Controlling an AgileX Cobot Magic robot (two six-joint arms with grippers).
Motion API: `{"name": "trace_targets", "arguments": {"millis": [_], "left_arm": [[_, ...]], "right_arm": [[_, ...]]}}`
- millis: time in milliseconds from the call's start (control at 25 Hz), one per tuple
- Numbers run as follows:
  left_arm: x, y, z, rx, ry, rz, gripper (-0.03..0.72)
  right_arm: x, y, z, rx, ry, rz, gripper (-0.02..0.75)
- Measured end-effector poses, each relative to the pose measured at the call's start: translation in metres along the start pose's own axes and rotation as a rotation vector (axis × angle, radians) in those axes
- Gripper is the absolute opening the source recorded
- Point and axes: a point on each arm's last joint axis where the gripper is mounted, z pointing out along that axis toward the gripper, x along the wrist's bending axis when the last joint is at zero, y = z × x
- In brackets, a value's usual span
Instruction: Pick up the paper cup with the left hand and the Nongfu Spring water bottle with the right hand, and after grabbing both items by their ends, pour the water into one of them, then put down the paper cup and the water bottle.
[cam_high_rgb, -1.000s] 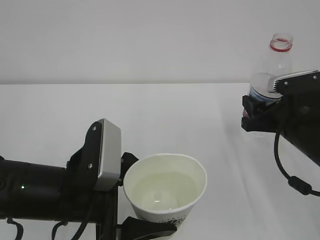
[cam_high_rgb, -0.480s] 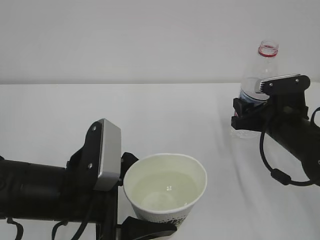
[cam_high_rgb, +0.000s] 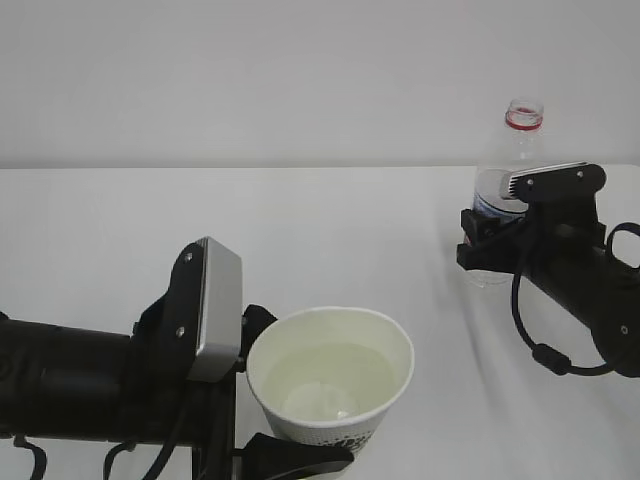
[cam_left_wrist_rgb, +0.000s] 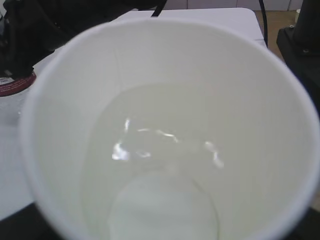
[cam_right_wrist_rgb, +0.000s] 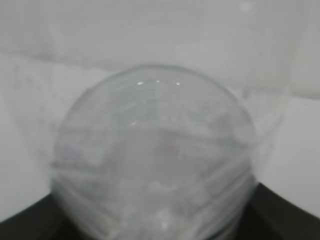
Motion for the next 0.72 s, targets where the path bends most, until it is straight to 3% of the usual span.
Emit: {"name": "trace_targets", "arguments": {"millis": [480, 720], "left_arm": [[0.0, 0.0, 0.0, 0.0, 0.0, -0.002, 0.554], [0.0, 0.0, 0.0, 0.0, 0.0, -0.002, 0.554]], "right_arm": [[-0.0002, 0.0021, 0.0, -0.023, -0.002, 0.022, 0.478], [-0.0002, 0.0021, 0.0, -0.023, -0.002, 0.033, 0.554]]}}
